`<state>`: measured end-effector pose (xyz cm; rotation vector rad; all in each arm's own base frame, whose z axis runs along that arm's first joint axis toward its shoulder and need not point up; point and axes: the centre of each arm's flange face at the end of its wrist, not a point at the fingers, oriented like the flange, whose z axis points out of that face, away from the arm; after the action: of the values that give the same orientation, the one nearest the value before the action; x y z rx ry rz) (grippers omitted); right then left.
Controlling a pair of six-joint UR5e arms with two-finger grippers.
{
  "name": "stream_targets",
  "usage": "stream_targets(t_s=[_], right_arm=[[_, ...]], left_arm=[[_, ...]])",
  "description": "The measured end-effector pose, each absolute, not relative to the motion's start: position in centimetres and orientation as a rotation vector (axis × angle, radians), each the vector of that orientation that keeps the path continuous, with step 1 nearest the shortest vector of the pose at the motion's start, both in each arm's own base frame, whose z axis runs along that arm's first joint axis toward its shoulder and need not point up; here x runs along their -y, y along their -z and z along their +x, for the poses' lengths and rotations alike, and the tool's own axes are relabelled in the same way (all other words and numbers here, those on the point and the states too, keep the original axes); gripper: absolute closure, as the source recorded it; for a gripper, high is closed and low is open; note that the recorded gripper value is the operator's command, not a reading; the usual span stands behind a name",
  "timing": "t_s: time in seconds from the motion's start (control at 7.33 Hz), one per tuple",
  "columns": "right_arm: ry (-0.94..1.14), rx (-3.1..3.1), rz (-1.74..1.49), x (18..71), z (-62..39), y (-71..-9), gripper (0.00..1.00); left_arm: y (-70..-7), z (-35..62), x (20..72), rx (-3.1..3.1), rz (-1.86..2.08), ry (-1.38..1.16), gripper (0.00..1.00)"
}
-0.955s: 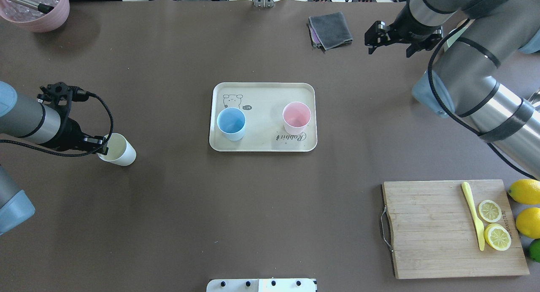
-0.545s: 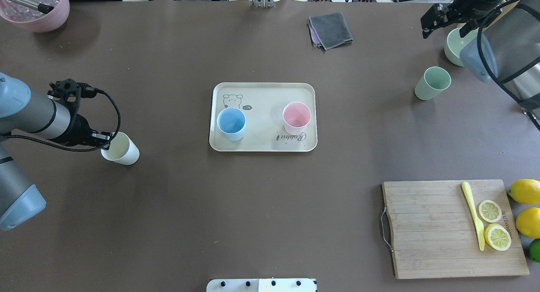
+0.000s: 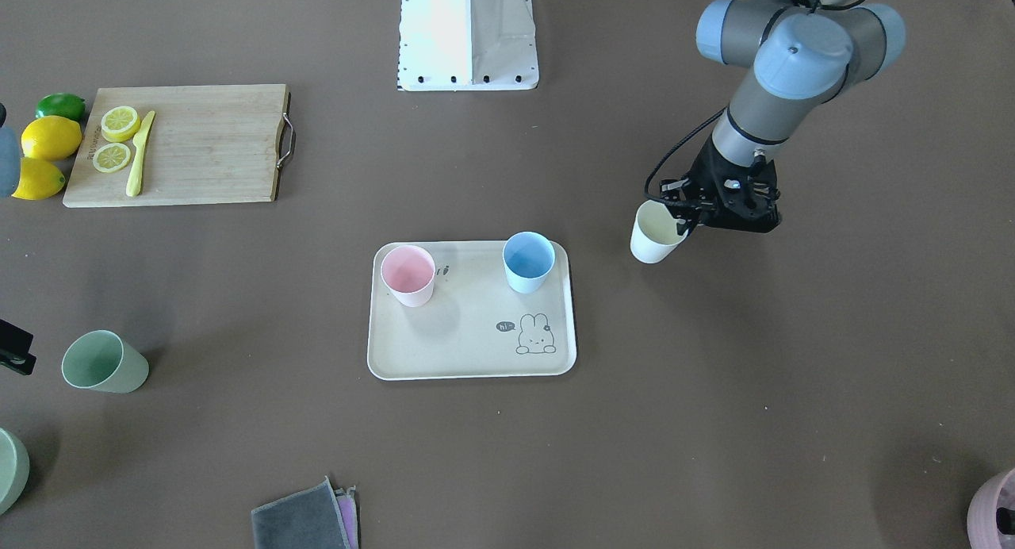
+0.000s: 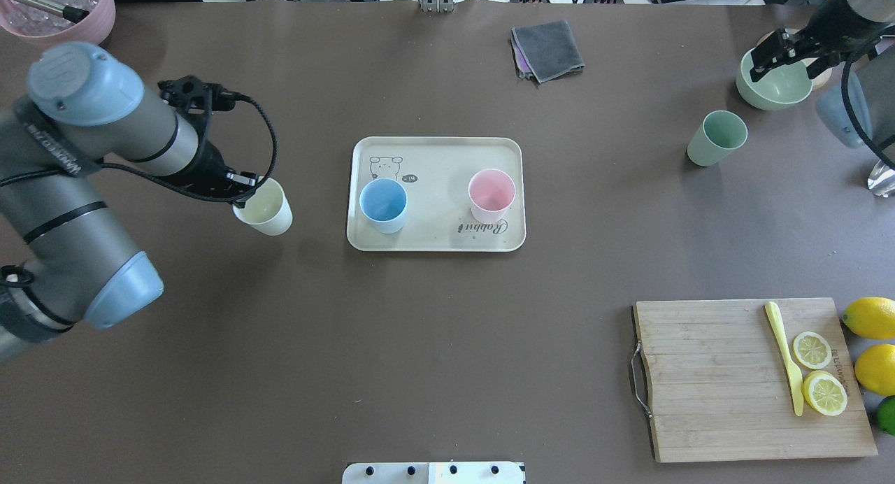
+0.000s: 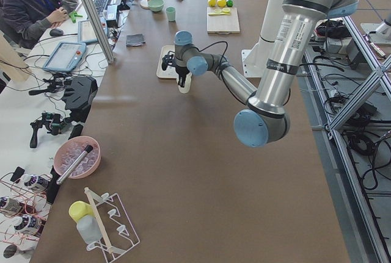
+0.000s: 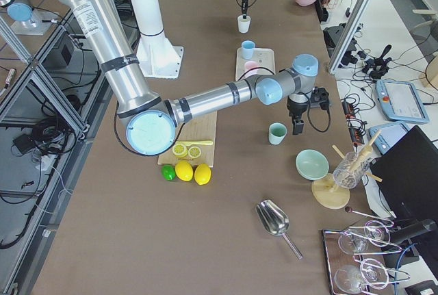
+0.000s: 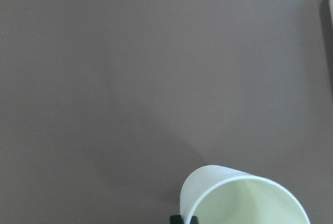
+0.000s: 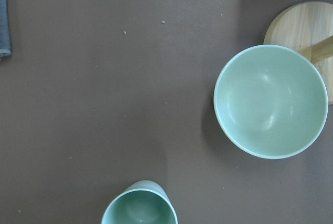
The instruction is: Place all cups on tray
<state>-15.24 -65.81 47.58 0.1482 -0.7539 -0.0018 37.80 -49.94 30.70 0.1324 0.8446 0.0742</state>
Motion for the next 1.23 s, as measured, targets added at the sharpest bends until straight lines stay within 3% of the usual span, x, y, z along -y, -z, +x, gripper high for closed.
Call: stream_targets(t_s=[0.68, 0.82, 1.23], right_arm=[[0.023, 0.757, 0.140, 65.2, -17.3, -49.9, 0.00], [0.025, 0.756, 0.137, 65.1, -17.4, -50.1, 0.00], [0.018, 0.755, 0.124, 64.5, -18.0, -50.5, 0.00]], left_arm=[[-22.7, 46.8, 60.5, -0.862, 0.153, -0.059, 1.00], [-21.9, 47.9, 61.6, -0.869, 0.158, -0.058, 0.01], [-21.2, 49.9, 61.3, -0.885, 0.199, -0.079, 0.02]])
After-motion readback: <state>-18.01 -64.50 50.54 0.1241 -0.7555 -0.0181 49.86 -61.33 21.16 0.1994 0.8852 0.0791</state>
